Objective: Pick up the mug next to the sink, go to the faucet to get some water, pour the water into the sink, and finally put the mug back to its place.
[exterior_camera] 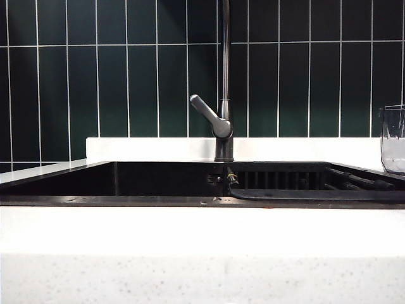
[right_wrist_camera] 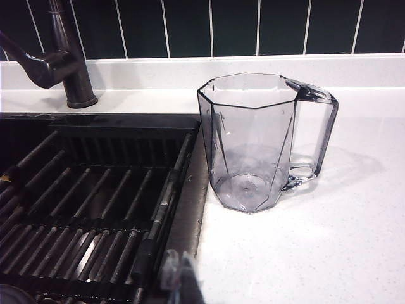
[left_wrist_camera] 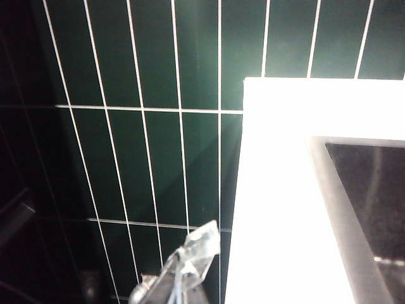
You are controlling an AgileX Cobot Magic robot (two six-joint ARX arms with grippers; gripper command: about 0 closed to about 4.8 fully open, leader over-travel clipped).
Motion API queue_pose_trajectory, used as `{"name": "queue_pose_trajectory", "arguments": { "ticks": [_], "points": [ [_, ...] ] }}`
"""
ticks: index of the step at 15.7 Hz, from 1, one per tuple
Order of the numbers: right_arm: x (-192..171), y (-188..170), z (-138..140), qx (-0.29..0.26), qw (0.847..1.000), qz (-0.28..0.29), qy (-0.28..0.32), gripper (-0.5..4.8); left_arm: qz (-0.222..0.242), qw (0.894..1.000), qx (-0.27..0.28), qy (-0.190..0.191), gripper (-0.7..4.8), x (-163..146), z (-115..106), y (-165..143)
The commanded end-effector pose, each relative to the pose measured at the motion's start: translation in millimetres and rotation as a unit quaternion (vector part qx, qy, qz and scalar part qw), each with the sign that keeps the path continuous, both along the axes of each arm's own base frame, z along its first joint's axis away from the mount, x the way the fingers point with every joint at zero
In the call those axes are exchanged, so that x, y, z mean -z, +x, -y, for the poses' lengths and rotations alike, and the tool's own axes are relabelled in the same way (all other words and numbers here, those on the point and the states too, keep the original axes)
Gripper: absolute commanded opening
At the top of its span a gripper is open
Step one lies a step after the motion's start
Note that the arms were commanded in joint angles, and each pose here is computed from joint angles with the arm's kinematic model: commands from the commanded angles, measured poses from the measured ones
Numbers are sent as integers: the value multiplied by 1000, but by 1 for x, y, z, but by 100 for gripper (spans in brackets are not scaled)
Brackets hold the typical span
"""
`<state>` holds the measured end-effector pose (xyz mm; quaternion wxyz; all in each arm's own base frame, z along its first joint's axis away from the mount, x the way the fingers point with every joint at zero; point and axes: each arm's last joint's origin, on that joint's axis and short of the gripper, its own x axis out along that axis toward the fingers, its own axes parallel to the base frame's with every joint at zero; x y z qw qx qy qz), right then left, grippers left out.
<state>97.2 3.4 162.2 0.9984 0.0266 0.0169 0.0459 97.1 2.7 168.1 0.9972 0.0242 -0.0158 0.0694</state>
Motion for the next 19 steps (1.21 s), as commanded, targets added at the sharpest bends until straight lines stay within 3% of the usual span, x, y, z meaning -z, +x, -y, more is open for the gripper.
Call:
{"name": "queue_pose_trajectory", "arguments": {
  "ticks": [1,4,6,19],
  "points": [
    [1,1,2,40,999,2,0,-6,3,1000,3,-1,-5,-1,0,0],
    [1,0,6,100,995,2,-2,-6,4,1000,19,-1,-5,-1,2,0],
    [1,0,6,97,995,2,-2,-6,5,998,59,1,-5,-2,4,0],
    [1,0,6,97,995,2,-2,-6,5,998,61,1,-5,-2,4,0]
  ]
}}
